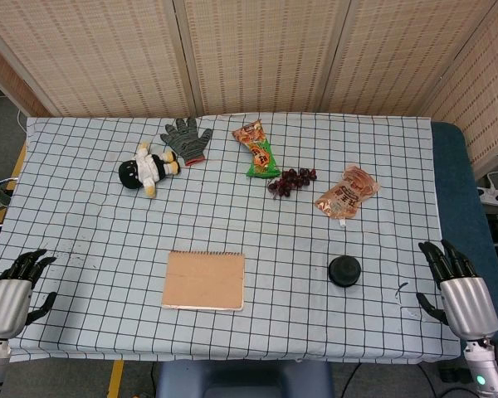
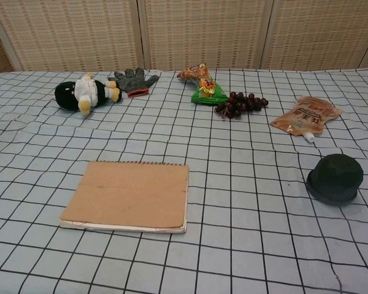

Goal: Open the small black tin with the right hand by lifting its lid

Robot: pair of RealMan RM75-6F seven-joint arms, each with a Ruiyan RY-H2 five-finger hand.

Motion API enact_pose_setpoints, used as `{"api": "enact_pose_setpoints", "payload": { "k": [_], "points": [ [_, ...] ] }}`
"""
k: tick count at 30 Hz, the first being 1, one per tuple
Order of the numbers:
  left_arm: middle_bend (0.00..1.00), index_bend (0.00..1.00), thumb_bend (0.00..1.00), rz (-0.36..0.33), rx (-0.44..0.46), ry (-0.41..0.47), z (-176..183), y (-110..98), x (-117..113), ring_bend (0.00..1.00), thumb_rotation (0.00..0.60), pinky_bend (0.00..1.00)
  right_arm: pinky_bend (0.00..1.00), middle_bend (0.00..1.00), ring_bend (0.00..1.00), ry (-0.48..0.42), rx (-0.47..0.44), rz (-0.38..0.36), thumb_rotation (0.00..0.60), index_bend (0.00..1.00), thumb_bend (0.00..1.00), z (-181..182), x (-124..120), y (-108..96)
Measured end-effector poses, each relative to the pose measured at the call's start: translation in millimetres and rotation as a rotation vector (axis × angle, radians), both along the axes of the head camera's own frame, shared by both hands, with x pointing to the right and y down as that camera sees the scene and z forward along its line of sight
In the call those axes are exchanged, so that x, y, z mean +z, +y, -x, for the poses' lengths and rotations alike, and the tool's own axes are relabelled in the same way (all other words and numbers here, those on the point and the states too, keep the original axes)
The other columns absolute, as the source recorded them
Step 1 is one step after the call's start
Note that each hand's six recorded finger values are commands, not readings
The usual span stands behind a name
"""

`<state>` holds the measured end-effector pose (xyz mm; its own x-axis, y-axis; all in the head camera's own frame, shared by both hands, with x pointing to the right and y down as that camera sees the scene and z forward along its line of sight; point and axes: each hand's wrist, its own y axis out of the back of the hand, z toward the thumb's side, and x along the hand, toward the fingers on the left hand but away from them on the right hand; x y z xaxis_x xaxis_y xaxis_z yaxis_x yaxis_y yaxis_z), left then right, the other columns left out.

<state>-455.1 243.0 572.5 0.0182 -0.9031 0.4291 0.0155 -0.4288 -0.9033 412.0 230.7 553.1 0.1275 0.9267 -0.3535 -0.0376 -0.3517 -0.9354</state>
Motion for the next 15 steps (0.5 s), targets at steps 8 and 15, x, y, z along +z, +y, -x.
{"api": "enact_pose_setpoints", "payload": {
  "k": [8,15],
  "points": [
    [0.14,0.22,0.34,-0.008,0.012,0.006,-2,-1,1,0.13,0.600,0.41,0.17,0.09,0.00,0.038,0.013,0.038,0.600,0.00,0.14,-3,13,2],
    [0.14,0.22,0.34,-0.002,0.006,0.021,-1,-3,3,0.13,0.600,0.41,0.17,0.09,0.00,0.012,-0.010,0.145,0.600,0.00,0.14,3,34,5]
  ]
}}
